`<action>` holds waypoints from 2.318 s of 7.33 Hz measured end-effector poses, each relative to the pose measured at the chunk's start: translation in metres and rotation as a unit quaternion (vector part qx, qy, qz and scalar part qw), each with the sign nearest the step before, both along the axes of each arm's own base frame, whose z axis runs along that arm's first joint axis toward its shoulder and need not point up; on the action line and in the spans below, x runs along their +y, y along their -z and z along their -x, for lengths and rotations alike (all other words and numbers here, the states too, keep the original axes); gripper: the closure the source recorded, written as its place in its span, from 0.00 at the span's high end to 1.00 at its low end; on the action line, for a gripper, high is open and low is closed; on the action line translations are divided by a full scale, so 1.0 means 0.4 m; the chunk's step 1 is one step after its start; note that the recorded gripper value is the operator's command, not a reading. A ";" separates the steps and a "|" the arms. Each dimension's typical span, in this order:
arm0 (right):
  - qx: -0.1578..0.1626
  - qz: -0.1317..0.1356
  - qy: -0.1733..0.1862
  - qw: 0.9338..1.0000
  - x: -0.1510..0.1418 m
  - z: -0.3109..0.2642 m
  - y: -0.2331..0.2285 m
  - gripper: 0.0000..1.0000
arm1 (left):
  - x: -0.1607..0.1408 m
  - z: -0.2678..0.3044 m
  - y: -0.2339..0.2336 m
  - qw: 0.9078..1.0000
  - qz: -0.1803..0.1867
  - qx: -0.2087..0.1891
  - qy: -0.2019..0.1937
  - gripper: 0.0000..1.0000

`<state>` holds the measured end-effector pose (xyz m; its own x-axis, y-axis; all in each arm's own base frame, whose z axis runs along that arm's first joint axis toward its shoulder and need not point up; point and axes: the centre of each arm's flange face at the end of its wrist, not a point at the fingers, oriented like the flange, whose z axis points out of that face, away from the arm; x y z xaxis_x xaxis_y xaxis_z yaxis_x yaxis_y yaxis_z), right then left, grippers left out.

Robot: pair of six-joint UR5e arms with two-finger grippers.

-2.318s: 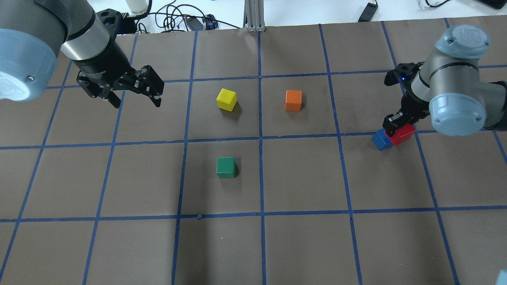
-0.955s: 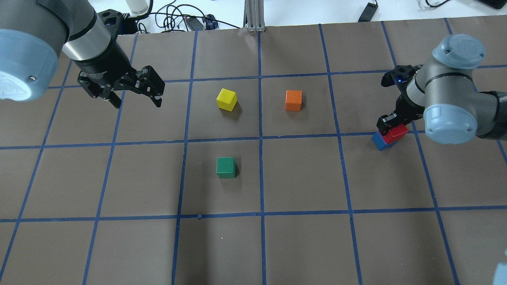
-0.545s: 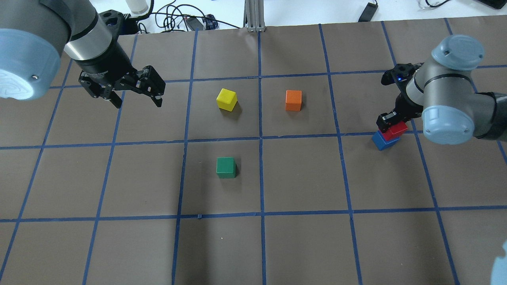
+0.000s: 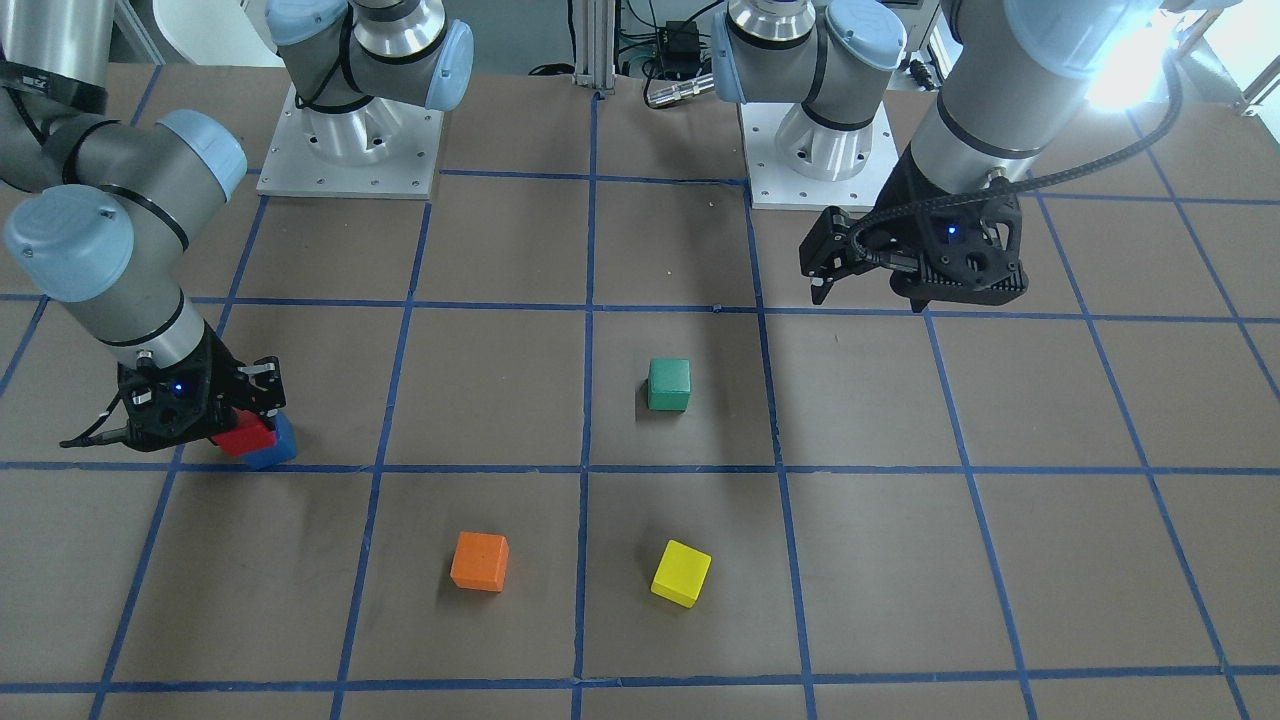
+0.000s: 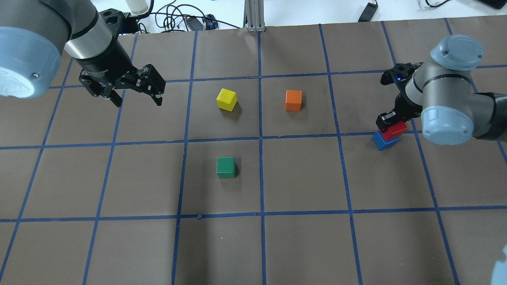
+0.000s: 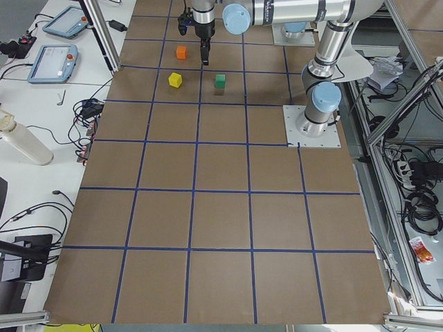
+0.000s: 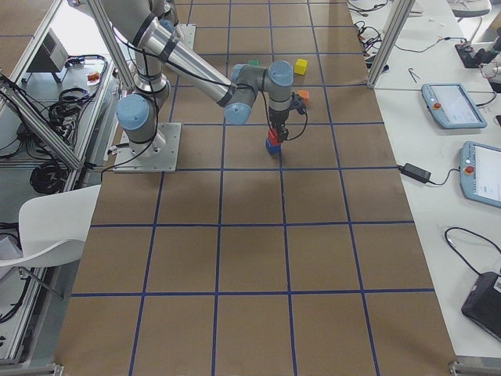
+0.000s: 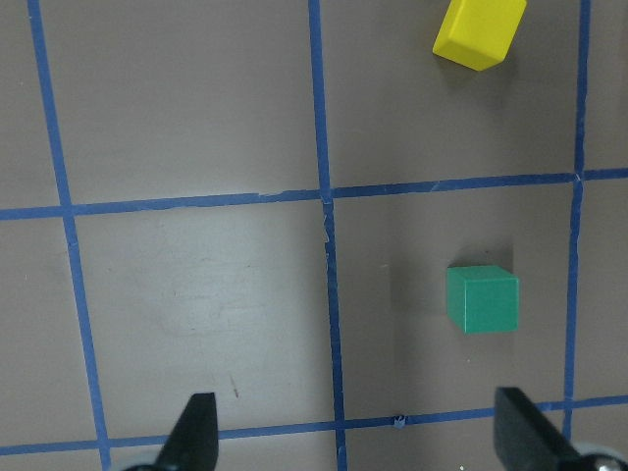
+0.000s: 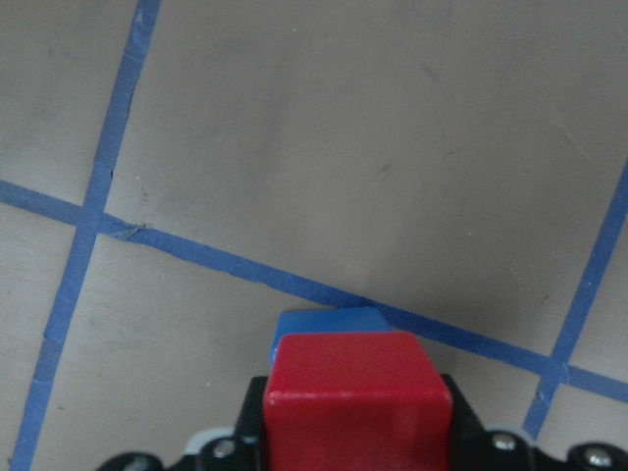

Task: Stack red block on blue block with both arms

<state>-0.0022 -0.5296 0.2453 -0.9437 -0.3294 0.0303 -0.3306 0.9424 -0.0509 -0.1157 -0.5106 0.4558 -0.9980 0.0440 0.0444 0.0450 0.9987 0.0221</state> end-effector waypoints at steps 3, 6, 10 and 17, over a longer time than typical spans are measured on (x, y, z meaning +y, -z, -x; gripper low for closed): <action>0.000 -0.004 -0.003 1.000 0.002 -0.004 0.004 0.27 | -0.004 0.000 -0.005 1.000 0.002 0.000 0.000 1.00; -0.001 -0.007 -0.004 1.000 0.002 -0.005 0.010 1.00 | -0.008 0.000 -0.004 1.000 0.002 0.000 0.000 1.00; 0.029 0.005 -0.005 1.000 -0.017 0.012 -0.082 1.00 | -0.009 0.000 -0.004 1.000 0.002 0.001 -0.002 1.00; -0.010 -0.020 0.114 0.993 0.051 -0.312 -0.601 1.00 | 0.011 0.013 -0.027 1.000 0.011 0.000 0.002 1.00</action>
<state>0.1224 -0.5091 0.4858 -0.9943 -0.1070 0.0018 -0.1070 0.9941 -0.0165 -0.1208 -0.5064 0.4668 -0.9979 0.0495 0.0429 0.0495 0.9988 -0.0005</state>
